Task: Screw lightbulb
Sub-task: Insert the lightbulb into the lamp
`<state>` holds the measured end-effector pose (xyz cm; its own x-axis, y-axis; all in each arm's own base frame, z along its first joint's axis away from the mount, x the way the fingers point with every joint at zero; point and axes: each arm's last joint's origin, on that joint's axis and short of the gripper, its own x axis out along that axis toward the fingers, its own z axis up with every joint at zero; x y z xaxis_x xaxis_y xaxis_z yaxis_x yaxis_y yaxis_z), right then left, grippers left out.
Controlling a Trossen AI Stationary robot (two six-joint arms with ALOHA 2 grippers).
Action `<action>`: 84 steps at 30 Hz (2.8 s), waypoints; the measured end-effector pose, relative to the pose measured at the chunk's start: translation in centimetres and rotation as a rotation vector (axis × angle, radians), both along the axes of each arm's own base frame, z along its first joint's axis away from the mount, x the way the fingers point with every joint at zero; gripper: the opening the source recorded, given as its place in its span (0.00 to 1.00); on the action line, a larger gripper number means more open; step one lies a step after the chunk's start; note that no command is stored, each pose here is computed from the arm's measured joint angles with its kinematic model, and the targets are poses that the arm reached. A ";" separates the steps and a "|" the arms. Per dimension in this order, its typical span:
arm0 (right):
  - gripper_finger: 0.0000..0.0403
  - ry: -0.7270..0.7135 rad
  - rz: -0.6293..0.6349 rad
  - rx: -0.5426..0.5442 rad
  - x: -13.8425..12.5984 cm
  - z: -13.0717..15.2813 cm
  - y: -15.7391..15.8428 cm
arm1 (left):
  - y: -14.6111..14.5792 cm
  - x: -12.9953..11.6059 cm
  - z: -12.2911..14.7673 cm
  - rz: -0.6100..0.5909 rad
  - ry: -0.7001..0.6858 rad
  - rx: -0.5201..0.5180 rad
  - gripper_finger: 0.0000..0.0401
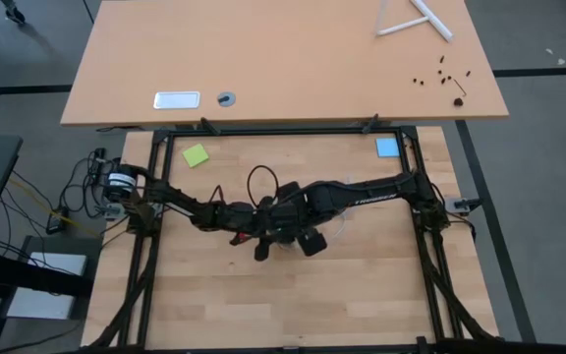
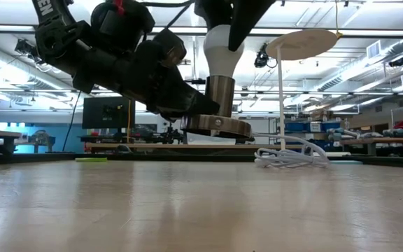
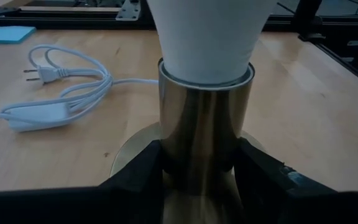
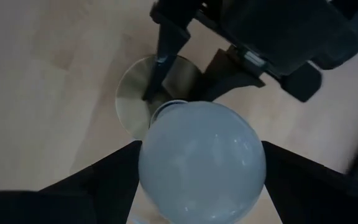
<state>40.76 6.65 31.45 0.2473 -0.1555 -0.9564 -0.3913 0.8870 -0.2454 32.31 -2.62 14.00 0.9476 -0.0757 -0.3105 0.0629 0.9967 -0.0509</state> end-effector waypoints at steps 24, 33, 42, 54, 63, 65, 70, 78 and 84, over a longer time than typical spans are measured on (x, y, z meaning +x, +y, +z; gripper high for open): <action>0.75 0.008 0.116 0.100 0.4 -0.1 -0.8 | 0.0 0.0 0.0 -0.006 0.003 0.000 0.40; 0.72 -0.024 -0.271 0.203 0.4 -0.1 -1.1 | 0.0 0.0 -0.1 -0.010 0.004 -0.002 0.40; 0.77 -0.021 -1.017 0.458 0.5 -0.2 -2.4 | -0.1 0.0 0.0 -0.013 0.002 -0.005 0.40; 0.94 -0.044 -0.853 0.500 0.5 1.4 -2.7 | 0.0 0.0 0.0 0.001 -0.004 0.003 0.40; 0.97 -0.088 -0.289 0.178 0.0 2.5 -1.6 | 0.0 0.0 -0.1 0.003 0.006 0.000 0.40; 0.97 -0.084 -0.176 0.113 0.0 2.5 -1.2 | 0.0 0.0 -0.1 0.003 0.006 0.000 0.40; 0.97 -0.072 -0.098 0.112 -0.1 2.5 -1.1 | 0.0 0.0 -0.1 0.001 0.006 0.000 0.40; 0.97 0.003 -0.020 0.110 0.1 0.3 -1.1 | 0.0 0.0 -0.1 -0.004 0.007 -0.001 0.40; 0.96 0.021 -0.003 0.103 0.2 -0.4 -1.1 | 0.0 0.0 -0.1 -0.004 0.007 0.000 0.40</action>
